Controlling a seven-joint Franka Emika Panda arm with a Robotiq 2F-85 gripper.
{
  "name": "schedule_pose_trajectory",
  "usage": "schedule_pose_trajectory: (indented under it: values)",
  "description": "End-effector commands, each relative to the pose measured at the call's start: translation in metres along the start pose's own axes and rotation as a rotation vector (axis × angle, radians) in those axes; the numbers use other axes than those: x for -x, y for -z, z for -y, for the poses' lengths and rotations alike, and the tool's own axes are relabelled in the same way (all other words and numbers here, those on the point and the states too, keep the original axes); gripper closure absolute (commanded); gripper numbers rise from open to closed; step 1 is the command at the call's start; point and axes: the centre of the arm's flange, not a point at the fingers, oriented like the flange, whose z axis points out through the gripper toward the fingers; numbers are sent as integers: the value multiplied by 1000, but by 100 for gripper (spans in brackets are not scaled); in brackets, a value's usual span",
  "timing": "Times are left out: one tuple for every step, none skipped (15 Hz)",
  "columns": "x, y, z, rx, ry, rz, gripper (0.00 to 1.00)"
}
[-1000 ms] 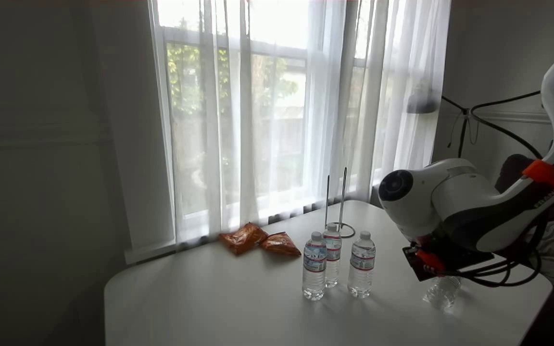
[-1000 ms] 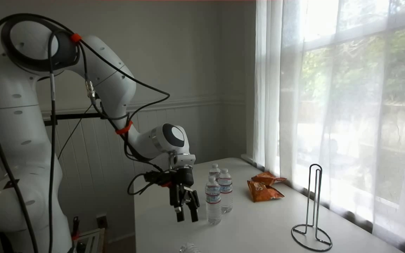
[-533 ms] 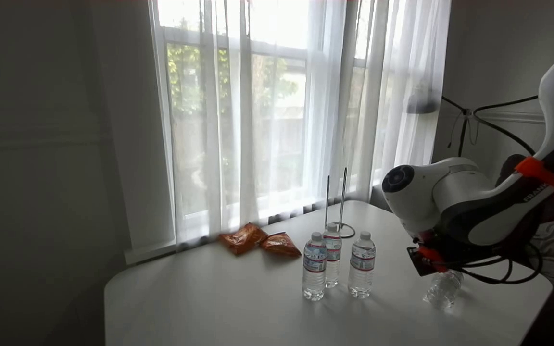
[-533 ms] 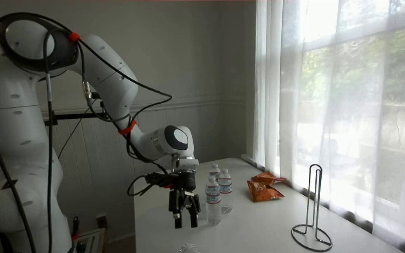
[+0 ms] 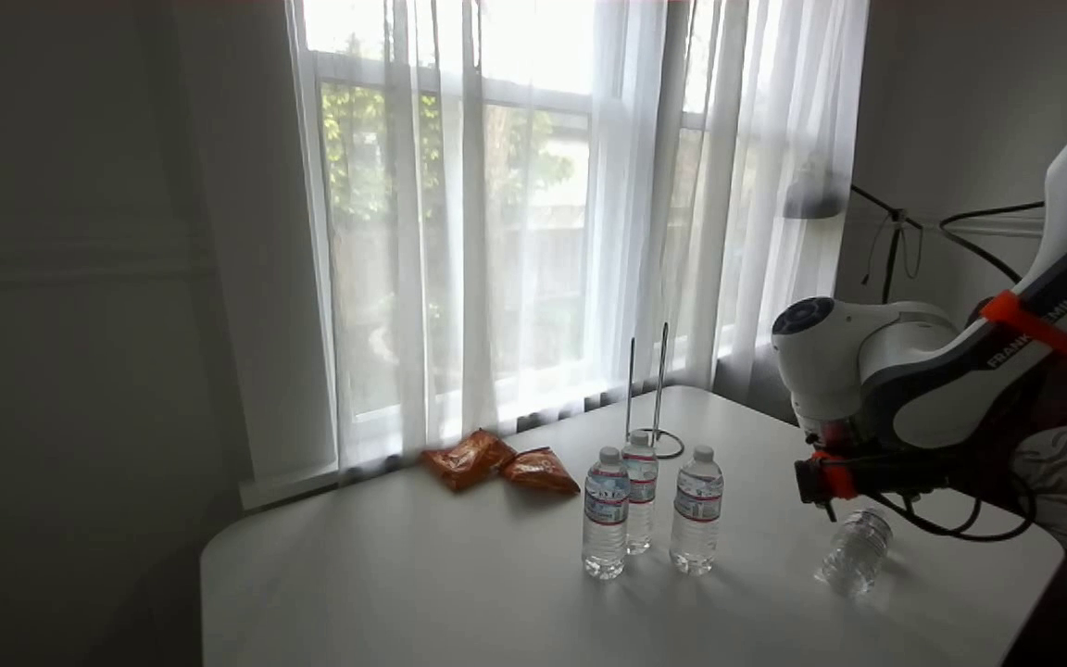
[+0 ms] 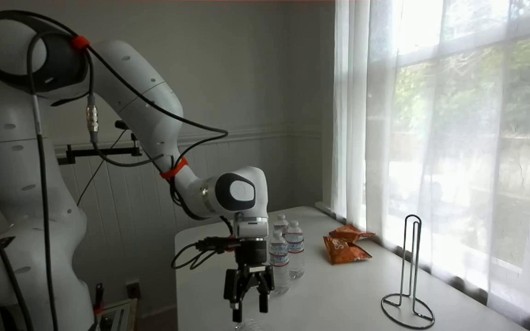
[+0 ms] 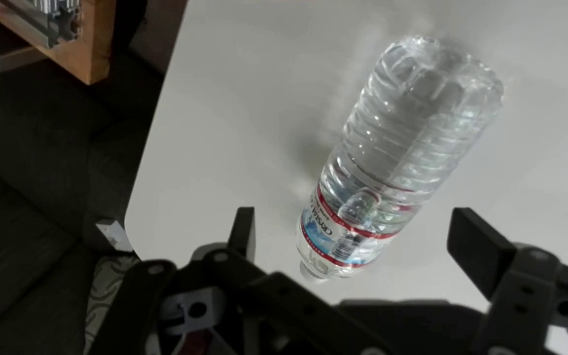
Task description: Pick up both water bottles laying on the table one by one and place them the right way up on the table
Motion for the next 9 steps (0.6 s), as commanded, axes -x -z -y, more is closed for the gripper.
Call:
schedule_pose_trajectory:
  values:
    - [-14, -16, -23, -53, -71, 81, 0]
    - [-19, -20, -26, -59, -88, 92, 0]
    - [-23, -24, -30, -61, -103, 102, 0]
    - [-27, -28, -34, -58, -120, 106, 0]
    - [-29, -28, -38, -33, -151, 114, 0]
    - [-27, -28, -23, -22, -118, 82, 0]
    - [-31, -30, -26, -19, -130, 88, 0]
    - [-32, -31, -28, -17, -136, 91, 0]
    - [-33, -32, -28, -17, -139, 93, 0]
